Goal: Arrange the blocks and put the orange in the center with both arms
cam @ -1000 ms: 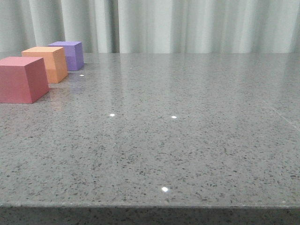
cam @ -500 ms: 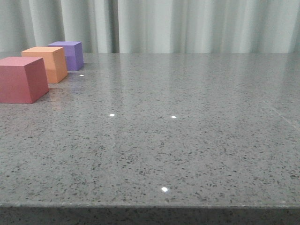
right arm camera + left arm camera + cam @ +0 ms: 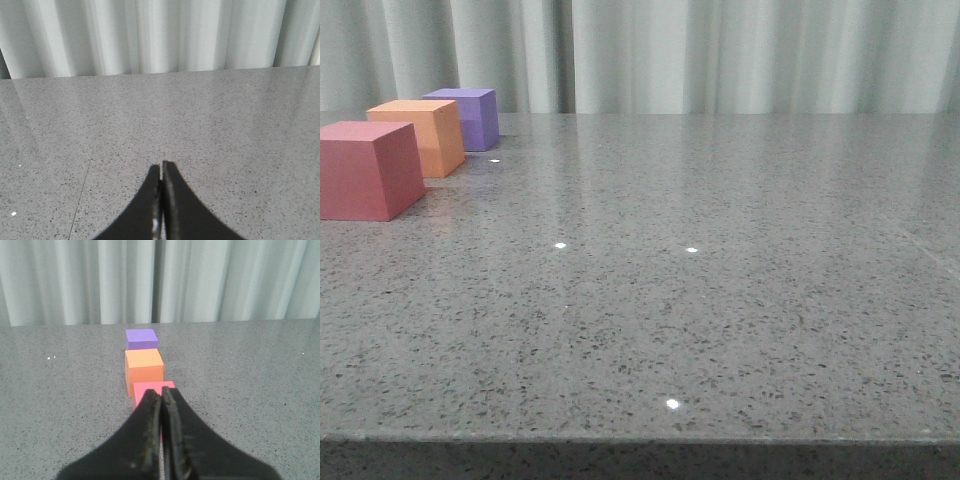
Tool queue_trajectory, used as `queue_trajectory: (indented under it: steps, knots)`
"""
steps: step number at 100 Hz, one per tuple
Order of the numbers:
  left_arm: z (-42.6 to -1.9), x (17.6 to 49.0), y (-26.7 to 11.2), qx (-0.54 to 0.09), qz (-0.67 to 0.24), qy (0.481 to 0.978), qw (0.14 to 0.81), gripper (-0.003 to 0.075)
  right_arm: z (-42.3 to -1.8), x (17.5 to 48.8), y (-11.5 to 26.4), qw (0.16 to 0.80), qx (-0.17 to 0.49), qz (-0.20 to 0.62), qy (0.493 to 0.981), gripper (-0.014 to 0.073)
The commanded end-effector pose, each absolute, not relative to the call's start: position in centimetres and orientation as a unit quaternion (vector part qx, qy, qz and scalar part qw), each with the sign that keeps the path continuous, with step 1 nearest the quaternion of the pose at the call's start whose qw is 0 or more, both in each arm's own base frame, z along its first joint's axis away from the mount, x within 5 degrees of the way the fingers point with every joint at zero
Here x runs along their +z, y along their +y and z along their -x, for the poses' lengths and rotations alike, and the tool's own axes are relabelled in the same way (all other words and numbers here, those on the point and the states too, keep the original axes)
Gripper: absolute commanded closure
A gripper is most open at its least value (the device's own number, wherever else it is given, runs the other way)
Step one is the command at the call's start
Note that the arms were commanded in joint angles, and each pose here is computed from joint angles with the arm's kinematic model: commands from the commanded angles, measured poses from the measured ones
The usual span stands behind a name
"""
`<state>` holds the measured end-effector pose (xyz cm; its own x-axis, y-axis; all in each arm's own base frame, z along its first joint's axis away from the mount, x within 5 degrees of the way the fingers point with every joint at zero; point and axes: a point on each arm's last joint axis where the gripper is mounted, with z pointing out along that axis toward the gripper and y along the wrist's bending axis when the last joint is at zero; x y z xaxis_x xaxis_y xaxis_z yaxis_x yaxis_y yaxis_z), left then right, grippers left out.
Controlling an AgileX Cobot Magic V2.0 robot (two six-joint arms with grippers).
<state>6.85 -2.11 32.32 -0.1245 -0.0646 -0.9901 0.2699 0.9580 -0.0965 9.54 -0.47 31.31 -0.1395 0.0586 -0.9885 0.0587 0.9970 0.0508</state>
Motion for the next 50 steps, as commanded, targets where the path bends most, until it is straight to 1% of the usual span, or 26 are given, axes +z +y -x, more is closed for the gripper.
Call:
queue_trajectory:
  steps: [1,15,29,50]
  knots:
    - [-6.8,33.8,-2.0,-0.134,-0.059,0.701,0.698,0.0739,-9.6,32.9,-0.4,0.694,-0.004,-0.030,0.719,0.0662]
    - [-6.4,33.0,-1.7,-0.117,-0.063,0.675,0.726,0.0739,-9.6,32.9,-0.4,0.694,-0.004,-0.030,0.719,0.0662]
    - [-5.5,31.0,-1.4,-0.100,-0.069,0.638,0.761,0.0739,-9.6,32.9,-0.4,0.694,-0.004,-0.030,0.719,0.0662]
    - [-4.7,26.1,-1.1,-0.084,-0.080,0.642,0.758,0.0739,-9.6,32.9,-0.4,0.694,-0.004,-0.030,0.719,0.0662]
